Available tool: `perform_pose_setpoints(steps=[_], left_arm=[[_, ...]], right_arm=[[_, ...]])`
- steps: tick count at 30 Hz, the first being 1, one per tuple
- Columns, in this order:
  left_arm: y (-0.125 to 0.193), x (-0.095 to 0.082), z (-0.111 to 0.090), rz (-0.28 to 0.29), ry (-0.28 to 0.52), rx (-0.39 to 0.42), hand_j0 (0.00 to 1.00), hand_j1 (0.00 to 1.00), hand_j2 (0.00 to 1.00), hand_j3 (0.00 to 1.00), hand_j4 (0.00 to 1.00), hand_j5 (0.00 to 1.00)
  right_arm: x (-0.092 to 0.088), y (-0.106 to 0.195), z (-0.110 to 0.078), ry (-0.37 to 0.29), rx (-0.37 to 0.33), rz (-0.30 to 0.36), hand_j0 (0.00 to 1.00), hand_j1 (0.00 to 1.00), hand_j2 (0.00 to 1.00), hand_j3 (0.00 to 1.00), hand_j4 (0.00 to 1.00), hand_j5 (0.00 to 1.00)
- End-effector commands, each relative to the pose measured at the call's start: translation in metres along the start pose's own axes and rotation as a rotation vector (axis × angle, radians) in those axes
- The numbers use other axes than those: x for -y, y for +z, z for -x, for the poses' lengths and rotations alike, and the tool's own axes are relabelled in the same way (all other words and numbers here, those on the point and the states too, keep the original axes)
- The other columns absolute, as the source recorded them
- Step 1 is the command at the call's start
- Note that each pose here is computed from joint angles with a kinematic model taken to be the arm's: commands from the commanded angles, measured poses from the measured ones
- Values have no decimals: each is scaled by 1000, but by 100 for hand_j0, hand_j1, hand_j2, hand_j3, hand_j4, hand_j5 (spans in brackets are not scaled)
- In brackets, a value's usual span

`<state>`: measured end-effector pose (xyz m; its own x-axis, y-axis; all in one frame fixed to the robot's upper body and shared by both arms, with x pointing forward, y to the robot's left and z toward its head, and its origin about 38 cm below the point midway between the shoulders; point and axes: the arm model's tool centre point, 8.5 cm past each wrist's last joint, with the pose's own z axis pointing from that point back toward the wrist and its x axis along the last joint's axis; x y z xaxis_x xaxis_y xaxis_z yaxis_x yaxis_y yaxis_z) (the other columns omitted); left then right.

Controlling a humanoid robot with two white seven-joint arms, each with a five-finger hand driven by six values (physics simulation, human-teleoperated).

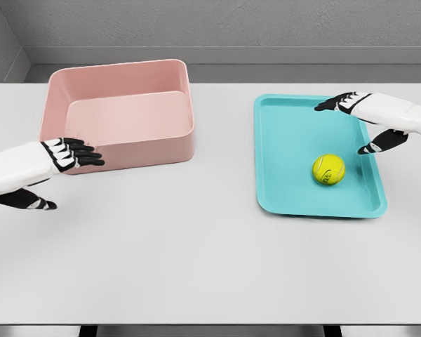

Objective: Put the tennis from the blue tray into the pink basket with both arms

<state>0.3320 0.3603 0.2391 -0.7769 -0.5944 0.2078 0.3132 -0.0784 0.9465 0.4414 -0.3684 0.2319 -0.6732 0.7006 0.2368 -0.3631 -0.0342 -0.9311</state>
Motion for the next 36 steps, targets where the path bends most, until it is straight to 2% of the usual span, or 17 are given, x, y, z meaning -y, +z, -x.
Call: perform_pose_setpoints(steps=[1, 4, 8, 10, 12, 14, 18, 22, 24, 25, 28, 36], left_arm=[[4, 4, 0, 81, 49, 5, 100, 100, 100, 100, 100, 100], [-9, 18, -5, 154, 57, 39, 100, 100, 100, 100, 100, 100], [-22, 20, -8, 170, 22, 60, 100, 100, 100, 100, 100, 100], [-33, 16, -11, 149, 10, 83, 100, 100, 100, 100, 100, 100], [-56, 18, -20, 167, 2, 148, 100, 100, 100, 100, 100, 100], [-65, 16, -24, 147, 1, 170, 100, 100, 100, 100, 100, 100], [-67, -2, -22, 117, -37, 169, 100, 100, 100, 100, 100, 100], [-66, 2, -23, 122, -12, 176, 100, 100, 100, 100, 100, 100], [-66, 5, -26, 112, 56, 197, 100, 100, 100, 100, 100, 100], [-65, 6, -26, 112, 63, 198, 100, 100, 100, 100, 100, 100], [-65, 6, -25, 116, 57, 196, 100, 100, 100, 100, 100, 100], [-64, 4, -24, 119, 48, 191, 100, 100, 100, 100, 100, 100]], right_arm=[[1, 1, 0, -4, -1, 4, 100, 100, 100, 100, 100, 100], [1, 1, 0, -4, -2, 2, 100, 100, 100, 100, 100, 100], [-6, 0, -1, -1, 4, -23, 100, 100, 100, 100, 100, 100], [-12, -5, -4, -9, 14, 5, 100, 100, 100, 100, 100, 100], [-22, -8, -5, -19, 20, -23, 100, 100, 100, 100, 100, 100], [-25, -8, -4, -22, 18, -35, 100, 100, 100, 100, 100, 100], [-39, -12, -6, -35, 26, -76, 100, 100, 100, 100, 100, 100], [-49, -14, -6, -44, 27, -110, 100, 100, 100, 100, 100, 100], [-54, -14, -3, -52, 19, -122, 100, 100, 100, 100, 100, 100], [-54, -14, -3, -53, 20, -121, 100, 100, 100, 100, 100, 100], [-64, -19, -4, -58, 9, -151, 100, 100, 100, 100, 100, 100], [-67, -19, -2, -62, 2, -162, 100, 100, 100, 100, 100, 100]])
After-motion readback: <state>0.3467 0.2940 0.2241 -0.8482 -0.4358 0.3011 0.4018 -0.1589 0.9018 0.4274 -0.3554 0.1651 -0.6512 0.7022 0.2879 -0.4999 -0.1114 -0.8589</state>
